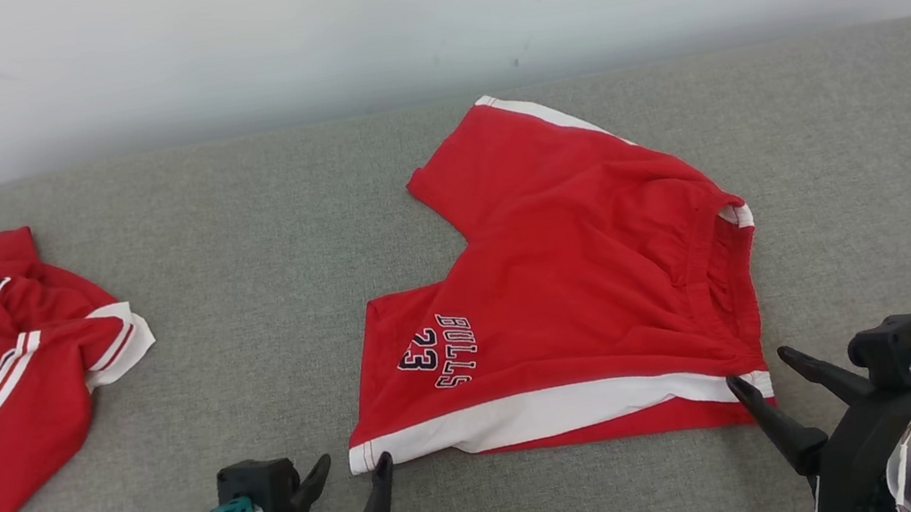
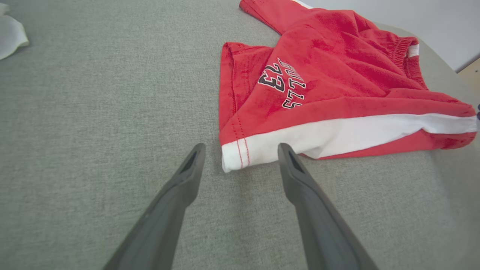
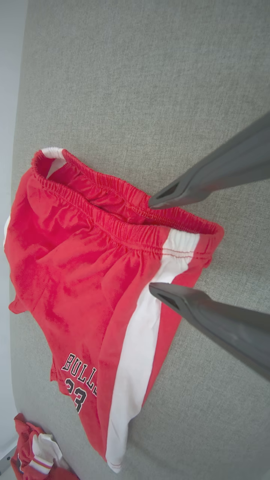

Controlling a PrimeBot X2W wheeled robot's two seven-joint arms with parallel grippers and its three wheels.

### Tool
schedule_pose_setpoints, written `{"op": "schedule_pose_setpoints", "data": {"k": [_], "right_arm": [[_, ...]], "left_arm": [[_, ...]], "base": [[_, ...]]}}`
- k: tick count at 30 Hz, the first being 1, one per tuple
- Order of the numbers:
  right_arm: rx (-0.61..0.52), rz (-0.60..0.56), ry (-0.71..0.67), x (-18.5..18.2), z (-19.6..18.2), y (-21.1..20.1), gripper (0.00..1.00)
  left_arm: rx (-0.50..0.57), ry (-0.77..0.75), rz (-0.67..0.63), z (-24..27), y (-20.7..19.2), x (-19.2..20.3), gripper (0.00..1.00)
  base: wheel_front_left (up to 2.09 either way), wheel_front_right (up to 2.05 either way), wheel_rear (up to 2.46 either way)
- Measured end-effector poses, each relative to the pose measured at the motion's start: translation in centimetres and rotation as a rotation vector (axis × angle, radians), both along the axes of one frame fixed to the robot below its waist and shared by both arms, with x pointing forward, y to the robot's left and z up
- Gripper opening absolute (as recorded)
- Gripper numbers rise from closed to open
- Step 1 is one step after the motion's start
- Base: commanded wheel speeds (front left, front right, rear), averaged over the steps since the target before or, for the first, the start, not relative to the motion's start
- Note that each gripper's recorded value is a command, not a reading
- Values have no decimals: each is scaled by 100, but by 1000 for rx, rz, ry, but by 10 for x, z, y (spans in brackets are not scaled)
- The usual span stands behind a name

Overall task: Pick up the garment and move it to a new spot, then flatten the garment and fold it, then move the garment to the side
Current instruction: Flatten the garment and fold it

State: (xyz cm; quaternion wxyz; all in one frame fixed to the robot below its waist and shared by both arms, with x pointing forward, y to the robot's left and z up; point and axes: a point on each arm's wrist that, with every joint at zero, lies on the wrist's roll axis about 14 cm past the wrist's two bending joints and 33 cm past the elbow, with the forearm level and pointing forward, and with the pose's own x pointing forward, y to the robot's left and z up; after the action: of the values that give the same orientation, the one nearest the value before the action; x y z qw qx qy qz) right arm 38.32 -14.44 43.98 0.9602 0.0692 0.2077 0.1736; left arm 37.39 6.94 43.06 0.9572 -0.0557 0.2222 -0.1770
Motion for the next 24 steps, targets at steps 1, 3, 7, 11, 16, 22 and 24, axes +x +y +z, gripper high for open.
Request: {"op": "schedule_pose_setpoints", "data": {"k": [1, 3, 7, 11, 16, 22, 24], "right_arm": [[-6, 4, 6, 0, -1, 1, 100], [-18, 9, 12, 0, -4, 2, 100], [-27, 21, 45, -2, -11, 6, 100], [-43, 22, 58, -2, -14, 6, 100], [-59, 24, 69, 0, -14, 5, 100], [-76, 32, 106, -4, -21, 6, 0], [-76, 33, 111, -5, -22, 7, 0]], "left_arm": [[2, 11, -1, -3, -1, 0, 100], [14, 28, -6, -7, -3, 2, 100], [38, 39, -7, -10, -4, 9, 100], [72, 71, -1, -19, 0, 10, 100], [109, 101, -10, -29, 1, 10, 100], [98, 108, -35, -28, -11, 12, 0], [102, 113, -43, -30, -13, 10, 0]], "base": [[0, 0, 0], [0, 0, 0], [0, 0, 0], [0, 0, 0], [0, 0, 0], [0, 0, 0], [0, 0, 0]]}}
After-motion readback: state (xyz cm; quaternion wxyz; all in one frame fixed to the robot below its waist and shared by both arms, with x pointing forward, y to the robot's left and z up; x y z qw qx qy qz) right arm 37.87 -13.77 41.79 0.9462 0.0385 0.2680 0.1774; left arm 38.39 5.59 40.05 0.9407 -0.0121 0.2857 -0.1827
